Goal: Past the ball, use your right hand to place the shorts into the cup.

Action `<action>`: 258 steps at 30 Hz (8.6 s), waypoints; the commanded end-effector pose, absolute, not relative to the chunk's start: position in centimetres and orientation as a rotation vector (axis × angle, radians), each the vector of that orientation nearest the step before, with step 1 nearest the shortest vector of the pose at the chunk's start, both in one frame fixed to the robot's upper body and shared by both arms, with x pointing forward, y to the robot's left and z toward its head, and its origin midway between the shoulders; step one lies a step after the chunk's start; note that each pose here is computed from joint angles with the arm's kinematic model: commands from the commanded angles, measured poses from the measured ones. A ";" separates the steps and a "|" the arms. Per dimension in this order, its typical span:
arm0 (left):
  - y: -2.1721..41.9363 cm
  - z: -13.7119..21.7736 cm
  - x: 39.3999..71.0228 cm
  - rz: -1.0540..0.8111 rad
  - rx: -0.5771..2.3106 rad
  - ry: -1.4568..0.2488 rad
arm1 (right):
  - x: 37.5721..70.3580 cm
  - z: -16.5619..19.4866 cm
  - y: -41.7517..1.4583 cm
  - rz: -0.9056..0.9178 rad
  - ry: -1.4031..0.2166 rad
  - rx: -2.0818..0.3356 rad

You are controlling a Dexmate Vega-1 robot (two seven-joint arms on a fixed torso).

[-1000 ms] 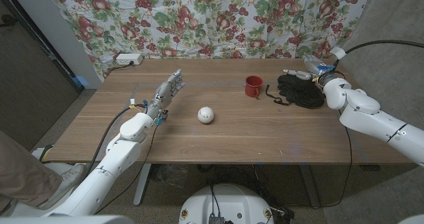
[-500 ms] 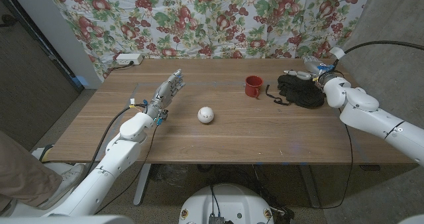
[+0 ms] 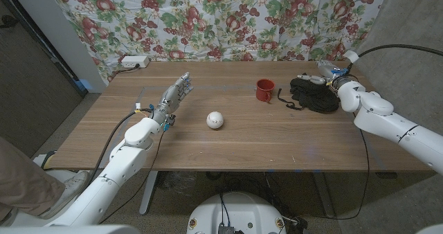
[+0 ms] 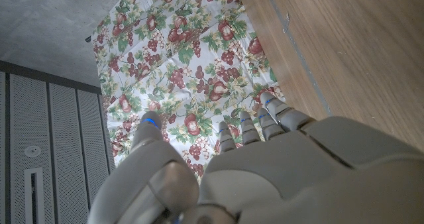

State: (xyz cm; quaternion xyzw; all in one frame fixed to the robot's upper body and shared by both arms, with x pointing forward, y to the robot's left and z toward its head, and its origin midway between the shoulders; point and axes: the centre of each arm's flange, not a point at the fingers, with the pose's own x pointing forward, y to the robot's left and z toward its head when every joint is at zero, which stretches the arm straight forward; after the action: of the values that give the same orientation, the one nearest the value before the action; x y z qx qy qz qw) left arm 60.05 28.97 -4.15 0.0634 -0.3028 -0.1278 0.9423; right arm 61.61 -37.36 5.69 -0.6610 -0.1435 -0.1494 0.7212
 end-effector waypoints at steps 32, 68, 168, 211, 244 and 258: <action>29.1 -4.1 59.5 -0.265 0.140 -0.618 | 64.1 4.0 -38.4 -0.343 -0.275 -1.468; 29.0 -4.6 59.2 -0.262 0.144 -0.613 | 65.7 2.8 -38.6 -0.391 -0.265 -1.472; 29.4 -5.5 58.4 -0.250 0.132 -0.613 | 68.2 0.3 -37.9 -0.389 -0.175 -1.457; 29.4 -5.6 58.6 -0.250 0.132 -0.609 | 69.1 -1.0 -38.1 -0.390 -0.131 -1.439; 29.4 -5.7 58.4 -0.247 0.130 -0.609 | 69.7 -2.6 -38.9 -0.404 -0.098 -1.404; 29.5 -6.0 58.3 -0.240 0.118 -0.606 | 69.9 -2.8 -38.8 -0.415 -0.111 -1.391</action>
State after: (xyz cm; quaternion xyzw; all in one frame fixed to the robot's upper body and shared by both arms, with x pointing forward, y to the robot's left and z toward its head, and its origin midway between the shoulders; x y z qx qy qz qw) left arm 58.39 29.43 -5.87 0.0623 -0.2980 -0.1202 0.9449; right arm 69.71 -38.86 -2.45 -0.6418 -0.0455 -0.1871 0.7423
